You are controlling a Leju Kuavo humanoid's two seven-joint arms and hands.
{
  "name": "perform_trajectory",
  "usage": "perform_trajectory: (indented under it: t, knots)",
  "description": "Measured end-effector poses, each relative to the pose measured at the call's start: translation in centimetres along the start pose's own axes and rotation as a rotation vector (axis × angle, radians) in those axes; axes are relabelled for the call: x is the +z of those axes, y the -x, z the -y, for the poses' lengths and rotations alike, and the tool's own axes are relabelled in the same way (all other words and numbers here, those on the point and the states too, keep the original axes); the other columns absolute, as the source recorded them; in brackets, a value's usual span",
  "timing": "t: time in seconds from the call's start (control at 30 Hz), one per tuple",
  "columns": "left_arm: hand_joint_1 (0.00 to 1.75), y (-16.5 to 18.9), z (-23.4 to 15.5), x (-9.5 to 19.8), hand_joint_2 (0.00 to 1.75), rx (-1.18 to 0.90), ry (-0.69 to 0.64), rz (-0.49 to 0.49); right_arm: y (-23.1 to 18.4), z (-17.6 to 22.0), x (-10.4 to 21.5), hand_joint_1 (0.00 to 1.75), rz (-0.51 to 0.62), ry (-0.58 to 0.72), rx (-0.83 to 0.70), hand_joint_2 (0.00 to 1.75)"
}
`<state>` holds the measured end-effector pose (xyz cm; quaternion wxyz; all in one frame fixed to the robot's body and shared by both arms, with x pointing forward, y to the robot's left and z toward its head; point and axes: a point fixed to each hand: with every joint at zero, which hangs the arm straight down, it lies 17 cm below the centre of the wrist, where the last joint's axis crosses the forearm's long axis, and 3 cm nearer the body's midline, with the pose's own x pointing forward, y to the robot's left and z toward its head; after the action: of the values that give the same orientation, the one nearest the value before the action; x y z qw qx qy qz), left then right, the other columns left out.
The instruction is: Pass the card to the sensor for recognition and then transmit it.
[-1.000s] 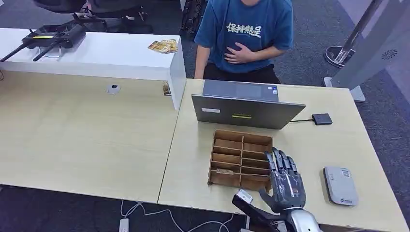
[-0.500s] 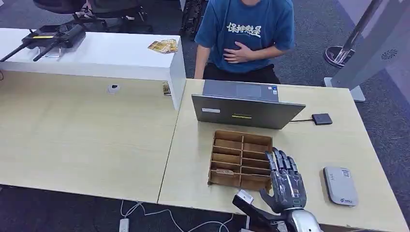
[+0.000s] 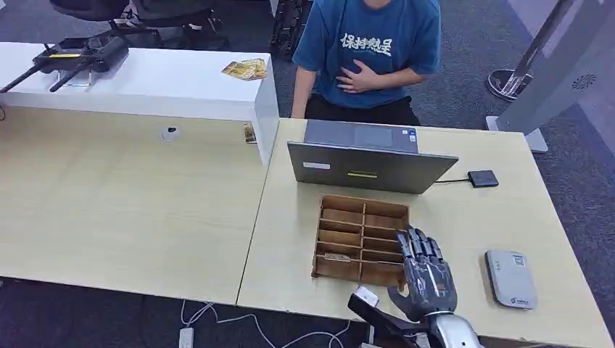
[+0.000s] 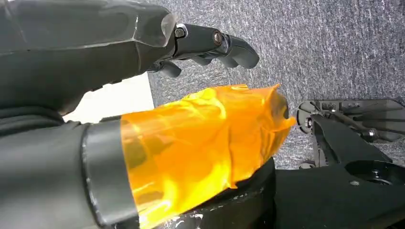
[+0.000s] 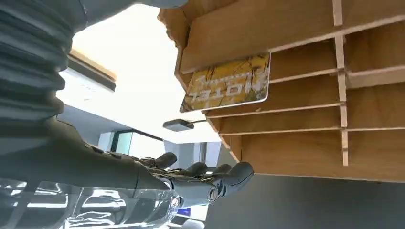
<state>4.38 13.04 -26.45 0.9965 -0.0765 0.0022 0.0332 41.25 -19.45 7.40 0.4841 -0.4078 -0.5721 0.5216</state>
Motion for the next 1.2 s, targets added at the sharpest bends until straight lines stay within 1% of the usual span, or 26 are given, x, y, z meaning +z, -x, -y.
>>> perform_trajectory:
  t: [0.57,0.6,0.63,0.67,0.7,0.77,0.8,0.83,0.9,0.93,1.0,1.2]
  knots:
    - [0.0,0.01,-0.02,0.0,0.0,-0.001,-0.001,0.001,-0.33,0.15,-0.11,0.0,0.008,0.003,-0.016,1.75]
    - [0.0,0.02,-0.01,0.0,0.0,0.0,0.0,0.0,-0.34,0.15,-0.1,0.05,0.008,0.003,-0.016,1.75]
    - [0.0,0.02,-0.03,-0.01,0.0,0.002,-0.001,0.0,-0.37,0.15,-0.1,0.26,0.009,0.004,-0.017,1.75]
    - [0.0,0.02,-0.03,-0.01,0.0,0.003,-0.001,0.0,-0.39,0.15,-0.09,0.3,0.01,0.004,-0.017,1.75]
    - [0.0,0.02,-0.04,-0.01,0.0,0.003,-0.001,0.0,-0.42,0.14,-0.08,1.26,0.01,0.003,-0.017,1.75]
    - [0.0,0.03,-0.04,-0.01,0.0,0.004,-0.001,0.0,-0.46,0.11,-0.07,1.33,0.011,0.003,-0.017,1.75]
    - [0.0,0.03,-0.04,-0.01,0.0,0.004,-0.001,0.0,-0.46,0.12,-0.07,1.33,0.011,0.003,-0.017,1.75]
    - [0.0,0.03,-0.04,-0.01,0.0,0.004,-0.001,0.0,-0.48,0.11,-0.06,1.38,0.012,0.003,-0.017,1.75]
    - [0.0,0.03,-0.03,-0.01,0.0,0.005,-0.001,0.0,-0.48,0.11,-0.06,1.4,0.012,0.003,-0.017,1.75]
    - [0.0,0.03,-0.03,-0.01,0.0,0.005,0.0,0.0,-0.48,0.11,-0.06,1.36,0.012,0.003,-0.017,1.75]
    - [0.0,0.04,-0.03,-0.01,0.0,0.006,0.0,0.0,-0.47,0.09,-0.05,1.38,0.012,0.002,-0.017,1.75]
    - [0.0,0.05,-0.03,-0.01,0.0,0.015,0.0,-0.001,-0.47,0.09,-0.05,1.31,0.012,0.002,-0.017,1.75]
